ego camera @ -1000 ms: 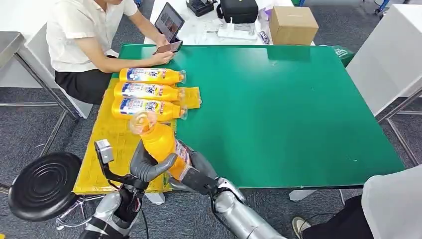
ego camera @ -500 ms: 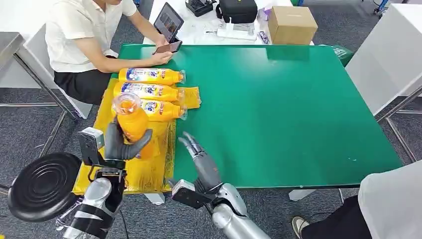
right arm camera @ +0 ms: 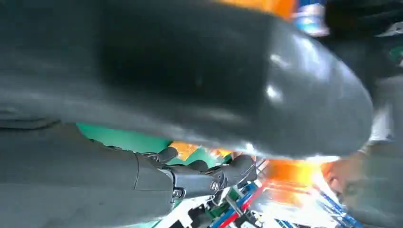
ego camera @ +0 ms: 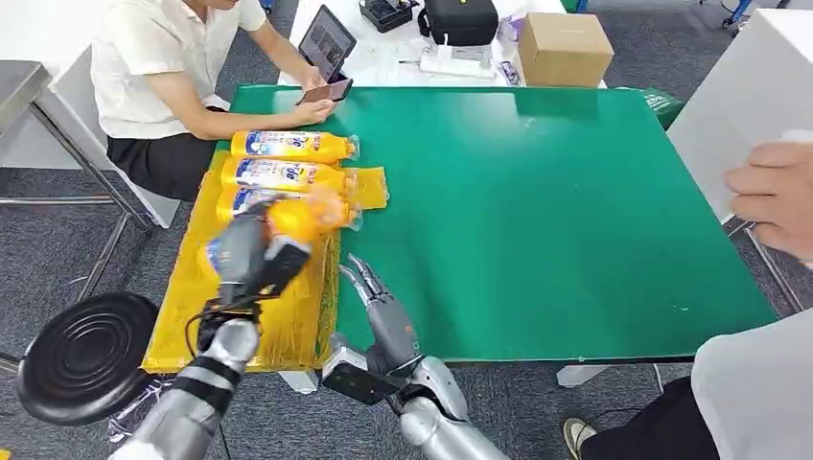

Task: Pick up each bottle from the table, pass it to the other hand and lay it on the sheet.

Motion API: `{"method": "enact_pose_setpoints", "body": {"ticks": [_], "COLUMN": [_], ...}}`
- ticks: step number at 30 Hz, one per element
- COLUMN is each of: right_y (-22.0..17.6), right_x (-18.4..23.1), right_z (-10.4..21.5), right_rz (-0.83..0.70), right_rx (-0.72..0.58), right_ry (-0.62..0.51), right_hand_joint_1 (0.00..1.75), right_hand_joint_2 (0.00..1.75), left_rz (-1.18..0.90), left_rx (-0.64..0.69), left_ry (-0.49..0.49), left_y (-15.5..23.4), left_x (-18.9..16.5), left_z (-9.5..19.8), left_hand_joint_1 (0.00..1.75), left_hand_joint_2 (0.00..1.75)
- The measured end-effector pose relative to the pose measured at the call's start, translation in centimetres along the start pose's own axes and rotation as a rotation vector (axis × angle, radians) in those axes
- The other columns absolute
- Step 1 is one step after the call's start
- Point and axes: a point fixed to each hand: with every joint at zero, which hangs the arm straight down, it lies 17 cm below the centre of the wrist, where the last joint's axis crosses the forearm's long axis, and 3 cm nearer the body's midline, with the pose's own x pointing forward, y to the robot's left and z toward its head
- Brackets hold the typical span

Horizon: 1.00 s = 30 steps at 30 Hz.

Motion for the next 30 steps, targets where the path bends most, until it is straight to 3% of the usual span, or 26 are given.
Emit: {"method": "enact_pose_setpoints", "body": {"ticks": [4,10,11,12,13,14,27,28,29,30], "right_y": [0.0,0.1,0.2,0.2,0.2,0.2,0.5,0.5,0.6,0.6], "right_x": [0.3,0.6,0.6,0.6,0.5,0.5,0.7,0.7,0.7,0.7], "right_z": [-0.1,-0.2,-0.2,-0.1,-0.1,-0.1,0.3,0.3,0.3,0.3], "right_rz": [-0.012,-0.019,-0.023,-0.026,-0.026,-0.027,-0.035,-0.034,-0.035,-0.035], "right_rx": [0.002,0.006,0.008,0.009,0.01,0.01,0.019,0.02,0.02,0.02], "right_ry": [-0.006,-0.013,-0.012,-0.01,-0.008,-0.007,-0.013,-0.014,-0.014,-0.014], "right_hand_joint_1": [0.0,0.0,0.0,0.0,0.0,0.0,0.0,0.0,0.0,0.0], "right_hand_joint_2": [0.0,0.0,0.0,0.0,0.0,0.0,0.0,0.0,0.0,0.0], "left_rz": [-0.06,-0.184,-0.204,-0.223,-0.234,-0.249,-0.377,-0.379,-0.38,-0.381], "left_rx": [-0.138,-0.223,-0.235,-0.245,-0.253,-0.268,-0.386,-0.387,-0.388,-0.39], "left_ry": [0.045,0.126,0.139,0.149,0.157,0.163,0.164,0.164,0.164,0.164], "left_y": [-3.7,-4.3,-4.4,-4.5,-4.5,-4.7,-6.4,-6.5,-6.5,-6.5], "left_x": [-1.5,-4.8,-5.4,-5.8,-6.2,-6.5,-8.4,-8.5,-8.5,-8.5], "left_z": [0.1,-1.0,-0.9,-0.9,-0.9,-0.8,0.7,0.7,0.7,0.7], "left_hand_joint_1": [1.75,1.75,1.55,1.55,1.24,0.63,0.63,0.26,0.1,0.05], "left_hand_joint_2": [1.75,1.75,1.75,1.75,1.75,1.75,1.75,1.75,1.75,1.75]}}
